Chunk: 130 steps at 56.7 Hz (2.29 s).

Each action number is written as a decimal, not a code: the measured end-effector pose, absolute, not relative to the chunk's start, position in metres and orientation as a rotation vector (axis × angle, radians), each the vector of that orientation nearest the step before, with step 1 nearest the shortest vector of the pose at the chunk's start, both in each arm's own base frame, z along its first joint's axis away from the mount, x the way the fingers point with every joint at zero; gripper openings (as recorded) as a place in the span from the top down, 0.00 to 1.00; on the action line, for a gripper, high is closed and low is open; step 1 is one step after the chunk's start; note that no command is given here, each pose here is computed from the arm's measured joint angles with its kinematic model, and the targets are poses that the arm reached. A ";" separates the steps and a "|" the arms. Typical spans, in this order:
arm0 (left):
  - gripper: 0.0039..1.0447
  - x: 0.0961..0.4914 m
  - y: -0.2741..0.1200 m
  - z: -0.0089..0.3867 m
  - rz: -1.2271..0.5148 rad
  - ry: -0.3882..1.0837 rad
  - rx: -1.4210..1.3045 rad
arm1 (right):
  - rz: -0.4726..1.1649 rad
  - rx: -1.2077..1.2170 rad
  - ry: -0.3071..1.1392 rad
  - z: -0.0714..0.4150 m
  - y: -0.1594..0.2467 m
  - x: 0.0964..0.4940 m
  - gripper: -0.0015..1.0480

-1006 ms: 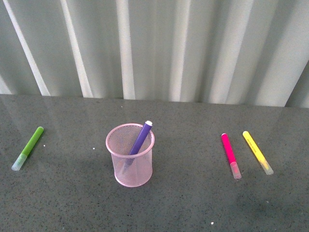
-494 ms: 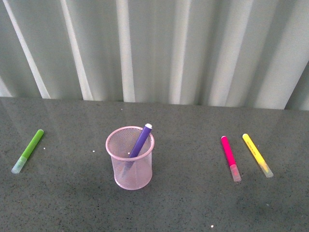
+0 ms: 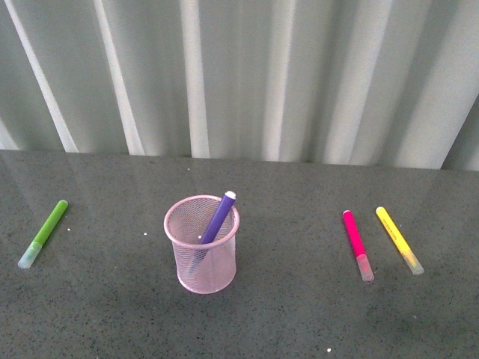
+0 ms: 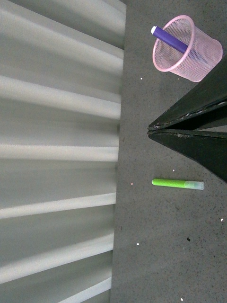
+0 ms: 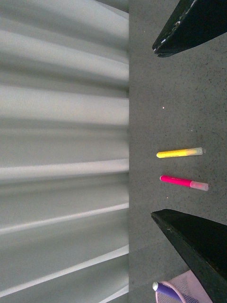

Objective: Insert purple and pink pens into pink cup

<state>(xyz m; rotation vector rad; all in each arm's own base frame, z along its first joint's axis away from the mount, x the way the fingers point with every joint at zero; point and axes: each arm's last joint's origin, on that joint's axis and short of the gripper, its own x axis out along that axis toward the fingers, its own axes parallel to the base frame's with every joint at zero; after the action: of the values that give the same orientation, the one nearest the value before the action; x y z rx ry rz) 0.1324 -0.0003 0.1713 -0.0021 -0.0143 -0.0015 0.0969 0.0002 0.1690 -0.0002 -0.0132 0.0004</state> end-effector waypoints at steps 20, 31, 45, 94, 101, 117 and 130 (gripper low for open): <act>0.97 0.120 0.000 0.174 -0.002 -0.023 -0.002 | 0.001 0.000 -0.013 0.169 0.000 0.097 0.07; 0.97 0.115 0.000 0.174 -0.002 -0.024 -0.002 | 0.000 0.000 -0.013 0.169 0.000 0.097 0.07; 0.97 0.110 0.000 0.174 -0.002 -0.025 -0.002 | 0.000 0.000 -0.013 0.169 0.000 0.097 0.07; 0.29 0.097 0.000 0.170 -0.002 -0.017 -0.003 | -0.001 0.002 -0.006 0.169 0.000 0.097 0.07; 0.08 0.097 0.000 0.170 -0.002 -0.018 -0.003 | -0.028 0.072 0.382 0.166 -0.006 0.100 0.07; 0.06 0.097 0.000 0.170 -0.002 -0.018 -0.002 | -0.009 0.040 0.569 0.169 -0.017 0.149 0.07; 0.06 0.097 0.000 0.170 -0.001 -0.018 -0.002 | 0.109 -0.069 0.747 0.162 -0.006 0.231 0.07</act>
<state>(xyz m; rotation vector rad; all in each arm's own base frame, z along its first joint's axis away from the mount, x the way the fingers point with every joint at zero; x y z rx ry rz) 0.0966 -0.0002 0.1704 -0.0021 -0.0177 -0.0012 0.2311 -0.0065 0.1621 -0.0686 0.7475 0.1085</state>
